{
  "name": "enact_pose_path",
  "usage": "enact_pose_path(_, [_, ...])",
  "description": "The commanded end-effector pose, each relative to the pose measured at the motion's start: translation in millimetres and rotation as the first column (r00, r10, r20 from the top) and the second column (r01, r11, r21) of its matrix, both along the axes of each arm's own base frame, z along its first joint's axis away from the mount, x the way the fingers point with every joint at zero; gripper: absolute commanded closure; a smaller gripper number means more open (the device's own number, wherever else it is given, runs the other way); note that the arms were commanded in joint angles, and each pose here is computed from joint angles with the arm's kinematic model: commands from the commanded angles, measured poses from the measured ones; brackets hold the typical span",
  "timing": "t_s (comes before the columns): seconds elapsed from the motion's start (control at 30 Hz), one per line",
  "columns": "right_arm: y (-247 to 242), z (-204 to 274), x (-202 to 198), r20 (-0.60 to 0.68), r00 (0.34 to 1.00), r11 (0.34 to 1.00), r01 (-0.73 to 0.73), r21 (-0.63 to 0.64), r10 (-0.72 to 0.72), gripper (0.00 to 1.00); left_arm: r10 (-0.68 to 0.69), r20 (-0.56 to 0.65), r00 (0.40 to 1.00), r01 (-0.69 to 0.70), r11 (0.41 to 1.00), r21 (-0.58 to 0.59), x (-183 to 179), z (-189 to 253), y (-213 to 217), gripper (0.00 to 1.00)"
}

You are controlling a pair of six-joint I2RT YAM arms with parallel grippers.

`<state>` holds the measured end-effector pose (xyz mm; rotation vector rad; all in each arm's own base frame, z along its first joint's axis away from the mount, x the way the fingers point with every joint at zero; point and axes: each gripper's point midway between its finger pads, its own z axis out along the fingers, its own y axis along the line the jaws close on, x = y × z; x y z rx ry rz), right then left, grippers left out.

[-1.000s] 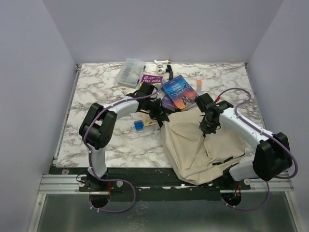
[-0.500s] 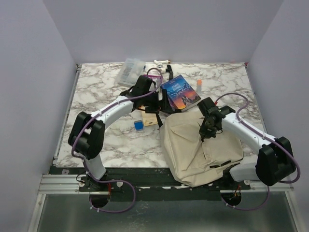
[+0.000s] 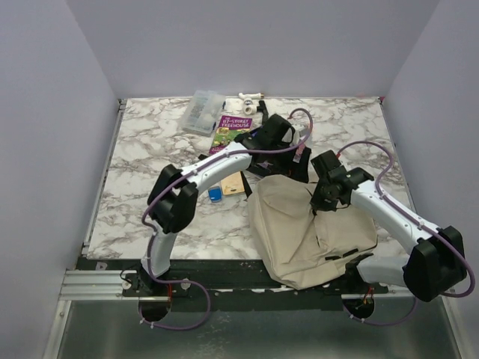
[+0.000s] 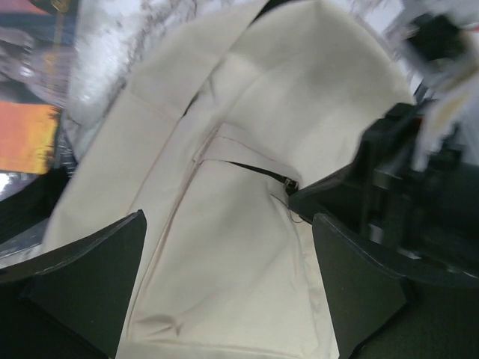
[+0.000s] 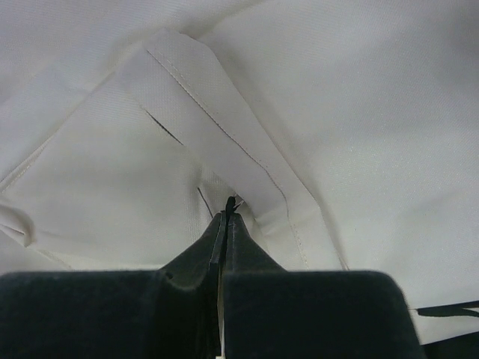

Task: Pack the student bag
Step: Unzip the student bag at the center of the board.

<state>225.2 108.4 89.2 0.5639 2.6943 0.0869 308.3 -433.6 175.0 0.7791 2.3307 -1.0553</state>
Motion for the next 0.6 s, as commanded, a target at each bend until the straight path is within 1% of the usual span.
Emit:
enact_pose_path(0.0, [-4.2,6.3,-0.6,0.047,0.999,1.0,-0.005,-0.001,0.005,0.99,-0.015,-0.175,0.984,0.028,0.997,0.076,-10.4,-50.0,-9.5,0.04])
enact_pose_path(0.1, [-4.6,7.6,-2.0,0.055,0.998,1.0,-0.011,0.003,0.011,0.99,-0.046,-0.218,0.975,0.06,0.996,0.059,-15.7,-59.1,-22.9,0.01])
enact_pose_path(0.3, [-0.8,4.1,-1.8,0.053,0.998,1.0,-0.023,0.02,0.022,0.99,-0.081,-0.311,0.947,0.098,0.994,0.039,-30.7,-77.3,-41.5,0.02])
enact_pose_path(0.43, [1.3,-1.4,-2.0,0.04,0.999,0.999,-0.03,0.024,0.029,0.99,-0.095,-0.322,0.942,0.103,0.995,0.007,-36.4,-75.1,-50.5,0.03])
enact_pose_path(0.47, [2.1,-2.0,-1.8,0.038,0.999,0.999,-0.032,0.026,0.031,0.99,-0.098,-0.318,0.943,0.103,0.995,-0.001,-36.8,-74.4,-53.3,0.04])
enact_pose_path(0.57, [3.0,-5.3,-1.3,0.033,0.999,0.999,-0.038,0.026,0.037,0.99,-0.094,-0.328,0.94,0.098,0.995,-0.006,-37.2,-77.4,-58.8,0.13])
